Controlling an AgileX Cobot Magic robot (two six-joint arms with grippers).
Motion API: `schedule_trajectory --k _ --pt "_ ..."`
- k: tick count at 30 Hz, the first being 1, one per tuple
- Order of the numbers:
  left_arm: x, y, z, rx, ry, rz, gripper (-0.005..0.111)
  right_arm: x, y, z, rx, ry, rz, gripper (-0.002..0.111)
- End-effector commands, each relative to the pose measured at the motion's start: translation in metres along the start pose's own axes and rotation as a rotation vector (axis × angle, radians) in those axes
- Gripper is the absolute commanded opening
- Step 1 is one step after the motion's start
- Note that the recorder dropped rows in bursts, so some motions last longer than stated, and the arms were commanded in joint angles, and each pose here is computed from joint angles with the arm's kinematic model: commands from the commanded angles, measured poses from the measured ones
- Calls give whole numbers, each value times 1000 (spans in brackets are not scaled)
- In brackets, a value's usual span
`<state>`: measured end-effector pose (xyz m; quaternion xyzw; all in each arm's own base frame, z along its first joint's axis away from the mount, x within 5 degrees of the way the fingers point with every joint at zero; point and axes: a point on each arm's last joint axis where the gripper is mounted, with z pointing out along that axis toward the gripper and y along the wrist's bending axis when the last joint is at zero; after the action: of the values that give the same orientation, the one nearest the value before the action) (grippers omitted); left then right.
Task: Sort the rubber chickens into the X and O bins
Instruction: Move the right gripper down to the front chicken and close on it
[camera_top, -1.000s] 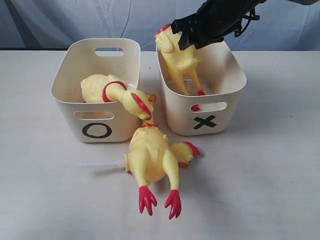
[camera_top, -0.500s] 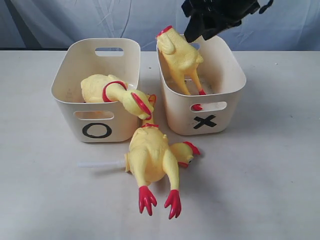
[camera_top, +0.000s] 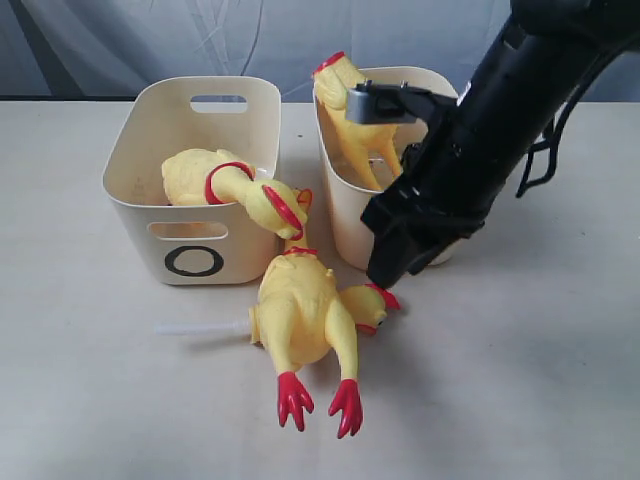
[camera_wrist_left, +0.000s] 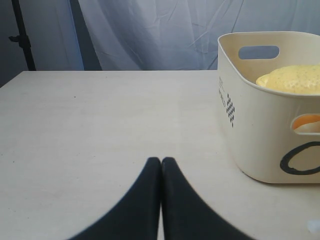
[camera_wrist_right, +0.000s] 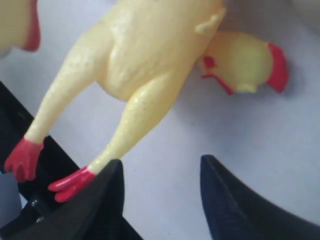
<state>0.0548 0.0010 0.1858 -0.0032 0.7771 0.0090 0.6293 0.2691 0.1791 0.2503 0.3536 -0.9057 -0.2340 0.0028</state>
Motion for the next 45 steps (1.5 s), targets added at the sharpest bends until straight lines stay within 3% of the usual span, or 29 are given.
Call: schedule_trajectory --k 1,3,11,34,36,39,45 --pt "-2 0 0 -1 -13 -1 0 13 9 16 -47 52 3 58" --pt "-2 0 0 -1 -13 -1 0 17 15 25 -86 70 12 64" --pt "-2 0 0 -1 -13 -1 0 16 32 39 -126 64 -24 64" --pt "-2 0 0 -1 -13 -1 0 14 15 79 -163 111 106 63" --pt "-2 0 0 -1 -13 -1 0 15 16 79 -171 115 109 59" --pt "-2 0 0 -1 -13 -1 0 15 17 79 -175 118 109 36" --pt "-2 0 0 -1 -13 -1 0 15 22 77 -226 124 127 35"
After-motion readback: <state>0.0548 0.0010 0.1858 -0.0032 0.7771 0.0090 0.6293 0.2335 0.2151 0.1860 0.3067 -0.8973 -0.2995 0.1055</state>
